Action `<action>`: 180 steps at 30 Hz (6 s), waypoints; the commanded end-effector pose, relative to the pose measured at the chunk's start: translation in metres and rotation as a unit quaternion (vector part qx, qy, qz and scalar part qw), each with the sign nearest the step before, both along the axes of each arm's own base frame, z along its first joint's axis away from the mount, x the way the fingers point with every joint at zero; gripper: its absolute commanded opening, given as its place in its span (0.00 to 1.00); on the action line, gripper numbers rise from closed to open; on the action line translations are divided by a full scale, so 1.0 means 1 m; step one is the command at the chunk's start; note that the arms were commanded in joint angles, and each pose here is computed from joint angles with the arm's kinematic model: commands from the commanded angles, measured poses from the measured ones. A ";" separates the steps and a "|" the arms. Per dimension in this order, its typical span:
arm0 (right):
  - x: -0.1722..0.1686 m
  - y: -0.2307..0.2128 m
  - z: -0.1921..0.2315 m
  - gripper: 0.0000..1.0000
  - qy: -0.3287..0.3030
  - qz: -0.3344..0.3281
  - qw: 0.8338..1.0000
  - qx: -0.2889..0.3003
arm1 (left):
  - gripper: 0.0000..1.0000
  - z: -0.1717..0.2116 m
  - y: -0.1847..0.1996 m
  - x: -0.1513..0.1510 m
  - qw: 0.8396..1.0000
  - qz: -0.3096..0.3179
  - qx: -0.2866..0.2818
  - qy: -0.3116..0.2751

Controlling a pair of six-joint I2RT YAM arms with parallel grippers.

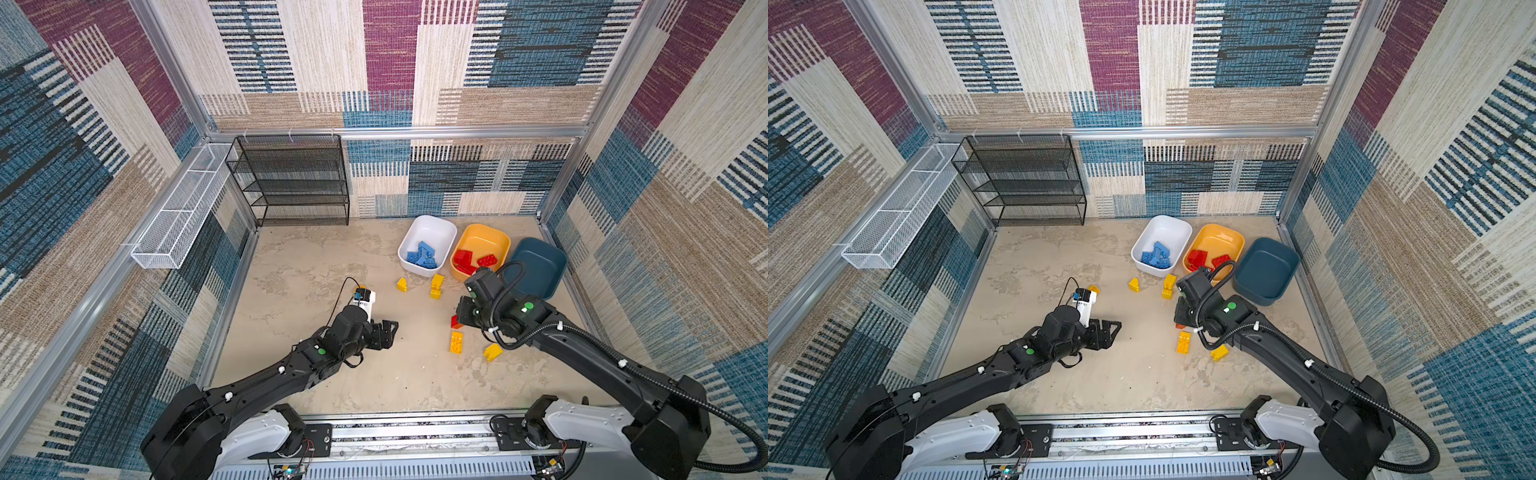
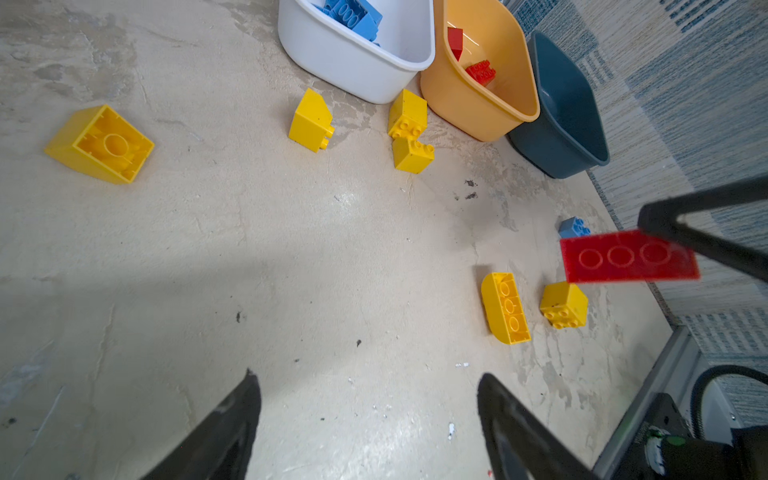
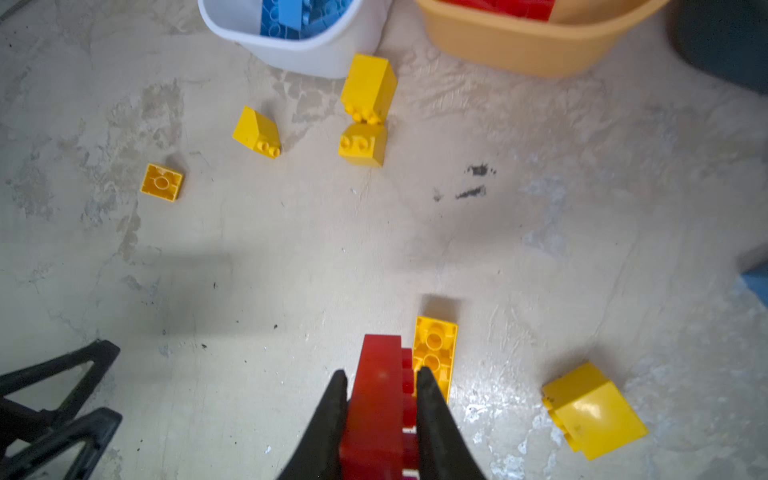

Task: Sort the legos into containers by color
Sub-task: 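Lift the red brick with the right gripper and carry it over the yellow tub, then release the red brick into the yellow tub while the left gripper reaches forward, then lower the left gripper onto the blue brick beside the teal tub, then close the left gripper on the blue 2x4 brick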

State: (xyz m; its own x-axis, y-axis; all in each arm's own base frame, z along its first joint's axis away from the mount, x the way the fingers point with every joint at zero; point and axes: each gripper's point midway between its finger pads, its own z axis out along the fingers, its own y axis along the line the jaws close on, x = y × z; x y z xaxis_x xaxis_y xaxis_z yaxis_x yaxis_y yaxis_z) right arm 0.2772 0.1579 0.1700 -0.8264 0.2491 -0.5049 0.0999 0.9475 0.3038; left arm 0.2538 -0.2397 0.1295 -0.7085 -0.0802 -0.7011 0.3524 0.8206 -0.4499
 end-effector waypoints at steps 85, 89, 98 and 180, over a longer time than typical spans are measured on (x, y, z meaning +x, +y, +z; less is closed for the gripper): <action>0.135 -0.004 0.332 0.79 -0.396 0.075 0.912 0.077 | 0.94 -0.083 -0.427 0.015 0.920 -0.356 0.088 -0.137; 0.136 0.002 0.322 0.77 -0.384 0.079 0.917 0.077 | 0.94 -0.092 -0.432 0.017 0.919 -0.355 0.088 -0.148; 0.135 0.006 0.320 0.75 -0.382 0.084 0.917 0.074 | 0.85 -0.104 -0.432 0.019 0.917 -0.336 0.122 -0.174; 0.123 0.004 0.288 0.87 -0.368 0.096 0.923 0.066 | 0.56 -0.071 -0.370 0.024 0.925 -0.271 0.191 -0.183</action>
